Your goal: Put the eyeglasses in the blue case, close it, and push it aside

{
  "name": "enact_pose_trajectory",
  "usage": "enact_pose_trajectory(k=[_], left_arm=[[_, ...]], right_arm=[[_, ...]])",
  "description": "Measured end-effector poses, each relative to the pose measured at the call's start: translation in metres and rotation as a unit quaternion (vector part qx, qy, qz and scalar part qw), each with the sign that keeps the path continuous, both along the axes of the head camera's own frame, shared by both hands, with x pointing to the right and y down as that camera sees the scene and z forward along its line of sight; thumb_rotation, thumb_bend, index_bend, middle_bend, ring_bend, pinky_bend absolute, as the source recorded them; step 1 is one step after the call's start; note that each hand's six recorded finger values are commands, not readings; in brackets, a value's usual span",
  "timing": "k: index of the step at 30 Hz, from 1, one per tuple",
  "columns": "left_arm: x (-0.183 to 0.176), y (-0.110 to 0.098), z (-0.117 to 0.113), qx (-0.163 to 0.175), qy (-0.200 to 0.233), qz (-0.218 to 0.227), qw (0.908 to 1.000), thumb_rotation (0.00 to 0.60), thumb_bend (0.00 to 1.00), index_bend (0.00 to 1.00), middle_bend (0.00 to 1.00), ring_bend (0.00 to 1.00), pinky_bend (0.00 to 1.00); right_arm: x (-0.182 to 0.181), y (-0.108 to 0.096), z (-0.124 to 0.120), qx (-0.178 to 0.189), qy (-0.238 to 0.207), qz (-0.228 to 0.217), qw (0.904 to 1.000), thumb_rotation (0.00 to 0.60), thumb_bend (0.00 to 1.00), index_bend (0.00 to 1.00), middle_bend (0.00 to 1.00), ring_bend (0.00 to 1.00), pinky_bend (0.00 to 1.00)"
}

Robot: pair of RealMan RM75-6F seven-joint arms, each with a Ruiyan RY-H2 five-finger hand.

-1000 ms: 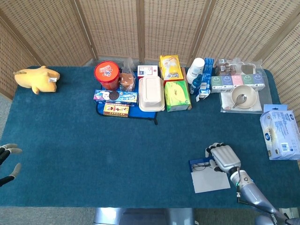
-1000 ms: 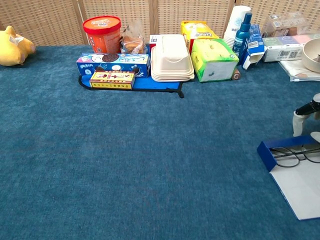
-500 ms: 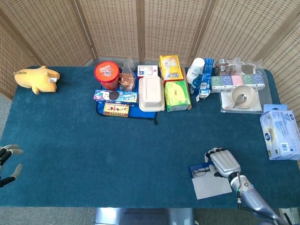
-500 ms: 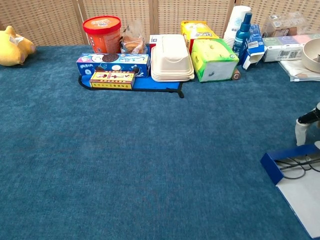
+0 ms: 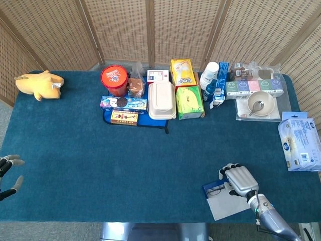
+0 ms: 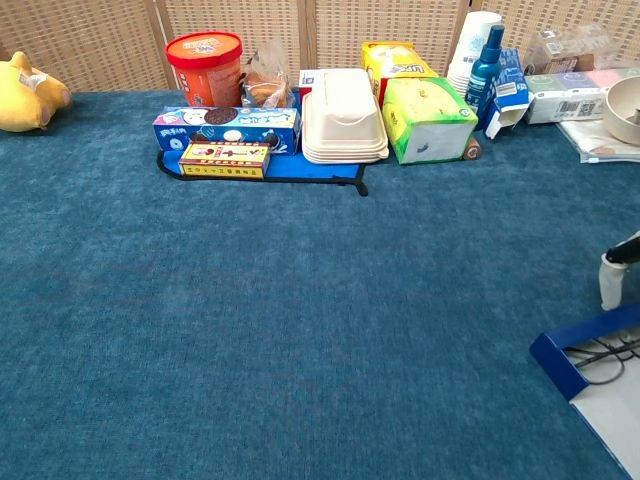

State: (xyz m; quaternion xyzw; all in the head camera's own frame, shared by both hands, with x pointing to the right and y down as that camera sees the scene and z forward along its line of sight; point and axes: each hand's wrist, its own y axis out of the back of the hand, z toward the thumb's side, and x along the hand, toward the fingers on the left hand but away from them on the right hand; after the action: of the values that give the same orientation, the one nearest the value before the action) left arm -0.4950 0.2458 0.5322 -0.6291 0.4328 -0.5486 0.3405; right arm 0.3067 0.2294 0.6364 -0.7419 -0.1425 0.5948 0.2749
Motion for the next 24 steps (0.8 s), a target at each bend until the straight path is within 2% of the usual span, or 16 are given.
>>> enact_pose_trajectory(k=[24], left_arm=[[0.003, -0.002, 0.002, 0.000, 0.003, 0.005, 1.0000, 0.599, 0.34, 0.36, 0.30, 0.30, 0.22]], right_arm=[[0.013, 0.016, -0.008, -0.010, 0.011, 0.020, 0.9997, 0.600, 0.56, 0.40, 0.35, 0.23, 0.28]])
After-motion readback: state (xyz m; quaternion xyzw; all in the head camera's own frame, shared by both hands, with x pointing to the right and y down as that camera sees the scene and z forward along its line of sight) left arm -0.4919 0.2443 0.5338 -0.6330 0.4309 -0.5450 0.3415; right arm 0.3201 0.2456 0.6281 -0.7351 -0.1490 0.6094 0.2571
